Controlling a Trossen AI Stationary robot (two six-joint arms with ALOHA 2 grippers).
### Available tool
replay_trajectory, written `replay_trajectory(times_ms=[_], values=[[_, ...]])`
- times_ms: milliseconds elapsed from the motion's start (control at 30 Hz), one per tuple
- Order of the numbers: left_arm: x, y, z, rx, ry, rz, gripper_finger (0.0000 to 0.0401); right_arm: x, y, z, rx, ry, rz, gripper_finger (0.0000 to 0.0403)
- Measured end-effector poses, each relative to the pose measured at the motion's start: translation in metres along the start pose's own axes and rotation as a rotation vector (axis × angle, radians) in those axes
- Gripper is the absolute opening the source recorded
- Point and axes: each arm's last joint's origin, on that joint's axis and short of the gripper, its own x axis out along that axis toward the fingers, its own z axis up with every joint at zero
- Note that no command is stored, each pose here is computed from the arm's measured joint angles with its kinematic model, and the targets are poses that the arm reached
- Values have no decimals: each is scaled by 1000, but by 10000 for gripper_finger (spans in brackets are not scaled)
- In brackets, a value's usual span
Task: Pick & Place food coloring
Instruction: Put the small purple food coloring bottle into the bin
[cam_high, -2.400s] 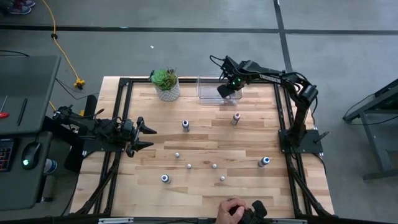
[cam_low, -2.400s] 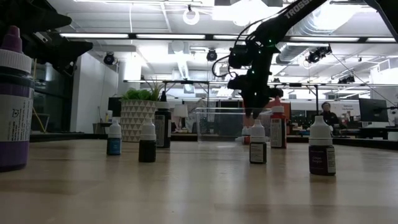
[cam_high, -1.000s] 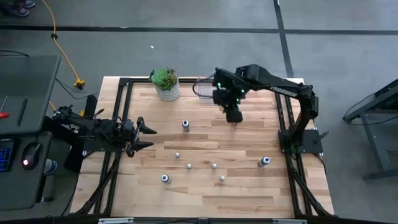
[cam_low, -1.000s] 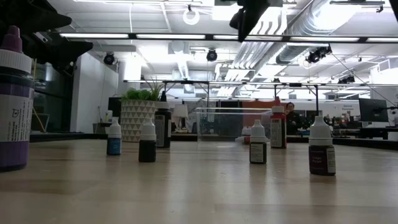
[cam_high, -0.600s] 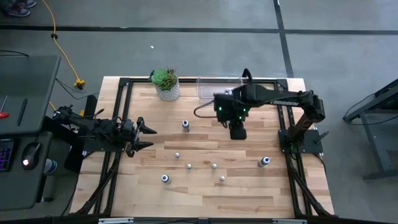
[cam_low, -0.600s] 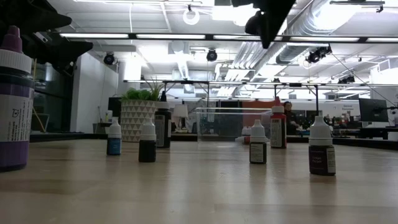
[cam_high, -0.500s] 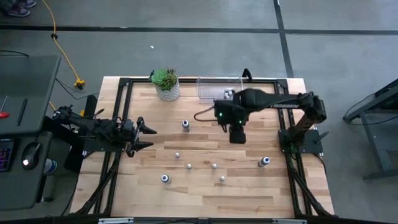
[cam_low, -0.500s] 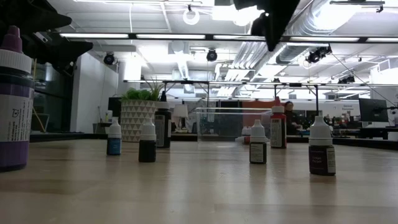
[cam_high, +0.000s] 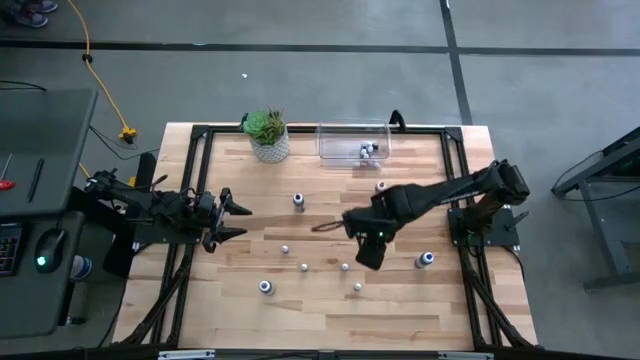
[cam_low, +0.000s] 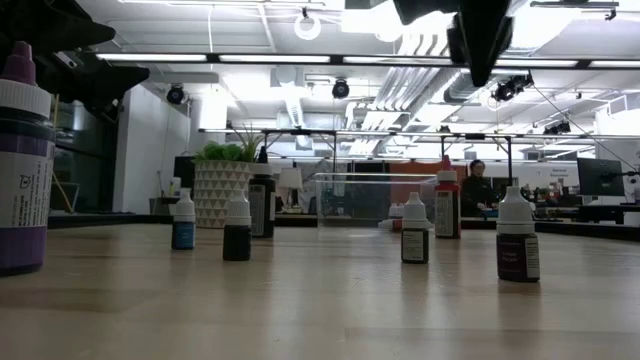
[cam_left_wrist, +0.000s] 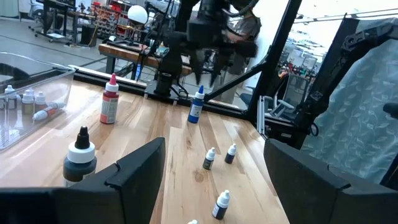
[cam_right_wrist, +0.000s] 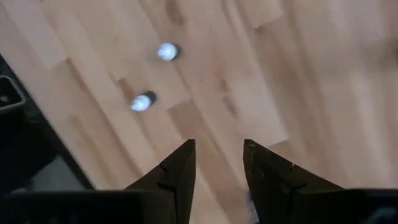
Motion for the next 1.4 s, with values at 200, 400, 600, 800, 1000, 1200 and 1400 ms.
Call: replay_trajectory(times_ms=[200,400,600,800,1000,1200,1400], values=[[0,0,0,0,0,0,271,19,23,-7,108,22,11,124],[0,0,0,0,0,0,271,38,43,-6,127,30,70,124],[0,0,0,0,0,0,271,51,54,-10,90,30,66,124],[0,0,0,0,0,0,271,64,63,-16,50,21,3,124],[0,0,0,0,0,0,271,82,73,-26,-18,18,-64,124],[0,0,0,0,1,0,271,87,79,-29,-28,-58,-109,124],[0,0,0,0,1,0,271,89,85,-33,-29,-85,-100,126]])
